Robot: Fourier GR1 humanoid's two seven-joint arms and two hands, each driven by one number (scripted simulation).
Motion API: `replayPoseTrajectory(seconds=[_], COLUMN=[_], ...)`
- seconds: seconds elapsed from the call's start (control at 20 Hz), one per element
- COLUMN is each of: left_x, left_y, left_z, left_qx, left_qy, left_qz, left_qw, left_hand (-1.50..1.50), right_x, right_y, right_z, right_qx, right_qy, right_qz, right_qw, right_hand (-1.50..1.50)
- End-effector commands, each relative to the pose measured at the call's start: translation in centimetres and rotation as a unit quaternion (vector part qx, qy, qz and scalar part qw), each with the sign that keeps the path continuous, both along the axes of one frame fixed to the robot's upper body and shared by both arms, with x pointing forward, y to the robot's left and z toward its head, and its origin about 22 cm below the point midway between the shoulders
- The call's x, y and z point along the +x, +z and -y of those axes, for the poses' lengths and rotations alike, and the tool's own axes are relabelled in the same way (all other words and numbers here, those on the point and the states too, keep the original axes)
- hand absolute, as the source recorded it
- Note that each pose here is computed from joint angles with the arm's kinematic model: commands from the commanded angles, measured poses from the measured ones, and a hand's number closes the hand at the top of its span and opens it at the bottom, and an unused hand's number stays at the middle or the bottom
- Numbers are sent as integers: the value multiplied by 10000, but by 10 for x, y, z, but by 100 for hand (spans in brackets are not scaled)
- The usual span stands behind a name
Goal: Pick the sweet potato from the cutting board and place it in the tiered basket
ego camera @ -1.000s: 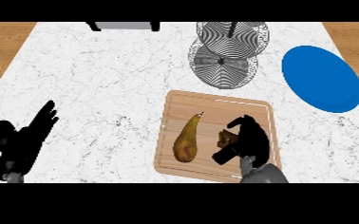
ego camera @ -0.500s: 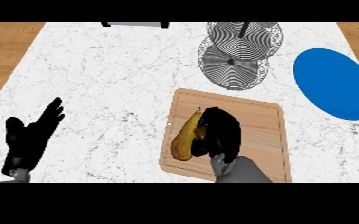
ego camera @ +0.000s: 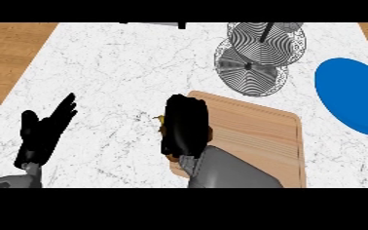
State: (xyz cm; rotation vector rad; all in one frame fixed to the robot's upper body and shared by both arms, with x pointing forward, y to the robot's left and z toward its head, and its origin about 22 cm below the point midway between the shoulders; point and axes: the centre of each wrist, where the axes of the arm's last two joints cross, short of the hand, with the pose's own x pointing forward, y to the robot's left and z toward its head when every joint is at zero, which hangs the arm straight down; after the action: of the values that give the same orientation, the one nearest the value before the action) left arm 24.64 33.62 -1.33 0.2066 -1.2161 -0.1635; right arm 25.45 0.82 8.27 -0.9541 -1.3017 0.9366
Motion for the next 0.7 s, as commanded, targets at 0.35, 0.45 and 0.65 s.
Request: replayPoseTrajectory(seconds=[0.35,0.45,0.65], left_x=[0,0,-4], left_y=[-2,-6,-2], left_z=[-1,-2,-3], left_qx=[81,46,-32], left_qy=[105,124,147], left_qz=[-153,-117,-58], left_qw=[9998,9998,9999], left_hand=[0,0,0], right_x=[21,26,39], right_y=[82,107,137], right_z=[-37,-41,-43], right_qx=[128,296,561], right_qy=[-1154,-1145,-1350], right_qz=[1425,1541,1727], right_qw=[9830,9810,9741], right_hand=[150,150,150])
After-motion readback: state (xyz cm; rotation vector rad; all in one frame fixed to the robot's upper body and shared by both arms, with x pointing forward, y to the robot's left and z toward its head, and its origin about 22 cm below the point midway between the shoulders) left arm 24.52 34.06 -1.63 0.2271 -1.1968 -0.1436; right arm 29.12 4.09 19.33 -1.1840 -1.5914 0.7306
